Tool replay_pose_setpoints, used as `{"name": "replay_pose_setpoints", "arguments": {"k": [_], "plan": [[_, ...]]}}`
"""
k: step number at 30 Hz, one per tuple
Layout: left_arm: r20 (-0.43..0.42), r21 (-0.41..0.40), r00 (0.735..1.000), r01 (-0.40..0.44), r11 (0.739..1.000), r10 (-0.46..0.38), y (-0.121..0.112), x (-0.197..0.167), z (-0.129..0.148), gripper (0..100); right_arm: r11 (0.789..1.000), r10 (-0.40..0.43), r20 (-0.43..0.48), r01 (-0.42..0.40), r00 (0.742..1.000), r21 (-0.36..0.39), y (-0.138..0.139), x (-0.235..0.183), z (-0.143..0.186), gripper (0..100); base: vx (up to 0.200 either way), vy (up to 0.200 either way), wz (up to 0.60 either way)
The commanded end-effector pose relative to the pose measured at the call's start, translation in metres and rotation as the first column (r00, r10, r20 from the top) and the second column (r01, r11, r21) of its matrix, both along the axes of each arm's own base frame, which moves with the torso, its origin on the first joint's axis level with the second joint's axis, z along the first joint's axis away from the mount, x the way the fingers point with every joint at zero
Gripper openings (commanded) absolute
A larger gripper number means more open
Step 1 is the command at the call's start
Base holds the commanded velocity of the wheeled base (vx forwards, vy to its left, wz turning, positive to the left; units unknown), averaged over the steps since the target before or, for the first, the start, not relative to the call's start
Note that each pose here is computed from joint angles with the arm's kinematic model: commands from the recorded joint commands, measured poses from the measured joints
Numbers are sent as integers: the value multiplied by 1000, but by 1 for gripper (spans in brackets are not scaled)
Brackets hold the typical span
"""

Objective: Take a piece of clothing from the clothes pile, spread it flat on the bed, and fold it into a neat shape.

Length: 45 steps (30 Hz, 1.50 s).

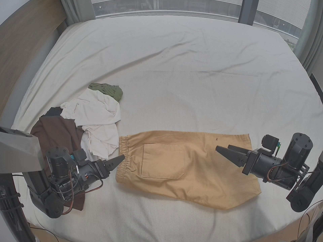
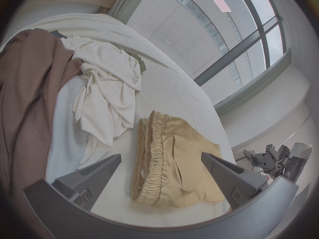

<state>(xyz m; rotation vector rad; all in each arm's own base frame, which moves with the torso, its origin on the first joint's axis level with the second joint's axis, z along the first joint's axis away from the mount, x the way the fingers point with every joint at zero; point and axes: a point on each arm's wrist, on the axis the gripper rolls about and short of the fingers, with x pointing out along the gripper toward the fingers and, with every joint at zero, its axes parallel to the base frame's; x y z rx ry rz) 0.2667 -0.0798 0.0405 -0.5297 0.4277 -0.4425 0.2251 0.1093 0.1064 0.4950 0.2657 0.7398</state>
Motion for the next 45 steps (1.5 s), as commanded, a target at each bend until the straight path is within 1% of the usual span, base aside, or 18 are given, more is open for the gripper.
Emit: {"name": "replay_pose_setpoints", "arguments": {"k": [1,7,14,20,33,39,40,41,44,45], "plan": [[-22,7,1000,-2,1000,2,1,-1,-5,100,1000,-7,4,7,1000,2,-1,1,1,100,0,0,0],[-40,10,999,-2,1000,2,2,-5,-7,100,1000,-5,-2,5,1000,0,-1,0,0,100,0,0,0],[-106,30,994,3,1000,0,1,-4,-26,100,1000,-8,-9,8,1000,-4,-1,1,-2,100,0,0,0],[-110,29,994,5,1000,-2,0,-3,-28,100,1000,0,-9,0,1000,-4,0,0,-2,100,0,0,0],[-155,34,987,50,998,-44,-15,0,-46,100,1000,-5,0,5,1000,0,0,1,0,100,0,0,0],[-180,-17,982,50,999,-53,-25,0,-46,100,1000,-8,8,8,1000,2,-1,2,1,100,0,0,0],[-193,-55,980,44,998,-54,-30,2,-46,100,1000,-8,12,8,1000,4,-1,1,2,100,0,0,0],[-203,-72,977,43,996,-57,-33,2,-47,100,1000,-8,11,8,1000,5,-1,1,2,100,0,0,0],[-211,-104,976,35,994,-57,-37,5,-47,100,1000,-7,9,7,1000,3,-1,0,2,100,0,0,0],[-213,-103,975,35,994,-57,-37,5,-48,100,1000,-5,9,5,1000,3,-1,0,2,100,0,0,0]]}}
